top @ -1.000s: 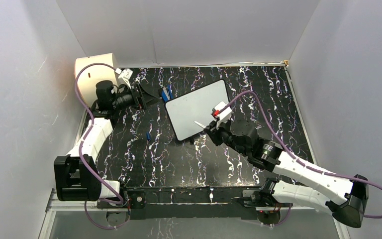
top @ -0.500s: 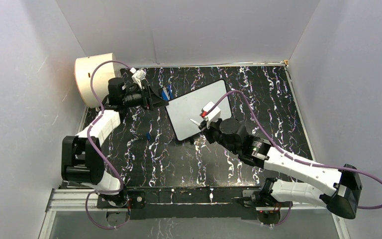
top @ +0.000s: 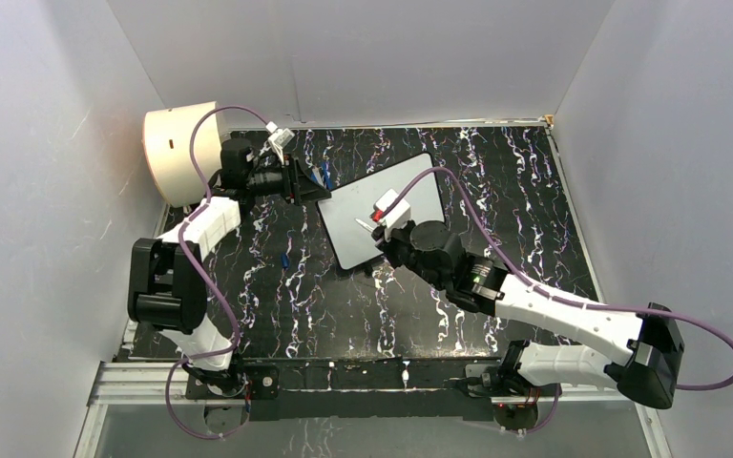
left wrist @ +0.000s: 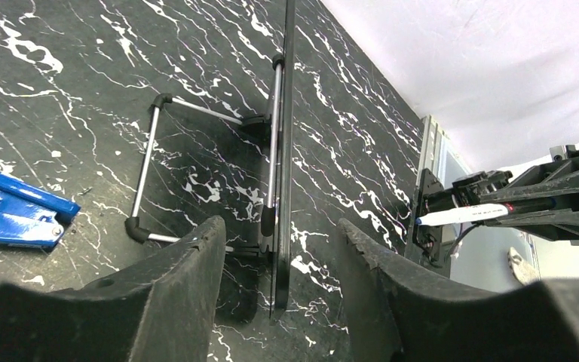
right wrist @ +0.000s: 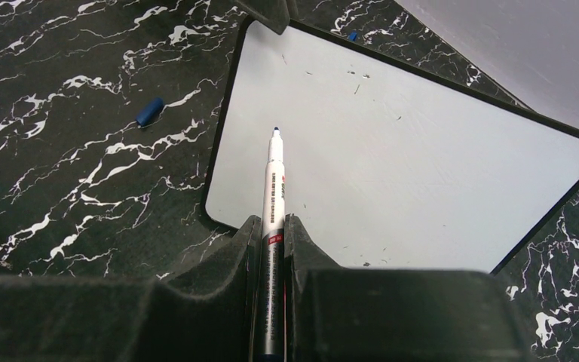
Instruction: Write a sentence on the whiteboard
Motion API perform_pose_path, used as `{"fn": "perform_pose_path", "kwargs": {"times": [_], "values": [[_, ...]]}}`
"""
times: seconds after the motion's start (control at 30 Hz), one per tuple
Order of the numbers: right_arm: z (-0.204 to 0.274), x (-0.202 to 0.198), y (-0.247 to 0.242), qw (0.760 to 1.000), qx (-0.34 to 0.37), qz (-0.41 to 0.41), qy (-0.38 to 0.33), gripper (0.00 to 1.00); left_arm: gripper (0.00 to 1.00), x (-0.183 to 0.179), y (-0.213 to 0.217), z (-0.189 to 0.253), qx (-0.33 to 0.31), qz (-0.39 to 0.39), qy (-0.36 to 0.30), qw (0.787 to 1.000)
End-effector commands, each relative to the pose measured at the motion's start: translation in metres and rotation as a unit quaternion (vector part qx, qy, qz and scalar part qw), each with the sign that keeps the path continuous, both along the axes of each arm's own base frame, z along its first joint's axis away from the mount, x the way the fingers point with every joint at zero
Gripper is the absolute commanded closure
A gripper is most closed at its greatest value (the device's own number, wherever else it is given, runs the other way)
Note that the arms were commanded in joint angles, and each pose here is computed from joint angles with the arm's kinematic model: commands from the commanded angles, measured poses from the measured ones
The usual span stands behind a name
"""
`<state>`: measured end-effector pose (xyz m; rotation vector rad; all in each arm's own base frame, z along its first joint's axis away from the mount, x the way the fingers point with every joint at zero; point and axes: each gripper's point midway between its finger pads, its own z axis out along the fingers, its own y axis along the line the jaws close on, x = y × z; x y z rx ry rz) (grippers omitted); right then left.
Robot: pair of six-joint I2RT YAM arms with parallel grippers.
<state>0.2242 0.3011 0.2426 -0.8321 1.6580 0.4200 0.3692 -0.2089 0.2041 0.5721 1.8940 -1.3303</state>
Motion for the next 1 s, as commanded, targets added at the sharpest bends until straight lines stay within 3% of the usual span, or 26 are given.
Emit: {"fn": "perform_pose_path", "kwargs": {"times": [0.0, 0.67, 0.97], "values": [[0.043, 0.009, 0.009, 0.998, 0.039, -0.008, -0.043, 1.00, 0.50, -0.002, -0.009, 0.013, -0.013, -0.037, -0.027, 0.999], [0.026, 0.010, 0.017, 0.998, -0.009, -0.016, -0.056, 1.00, 1.00, -0.017, -0.016, 0.007, -0.033, -0.093, -0.016, 0.995], [0.023, 0.001, 0.024, 0.998, -0.022, -0.021, -0.064, 1.00, 1.00, -0.029, -0.016, 0.014, -0.027, -0.104, -0.029, 0.994]]}}
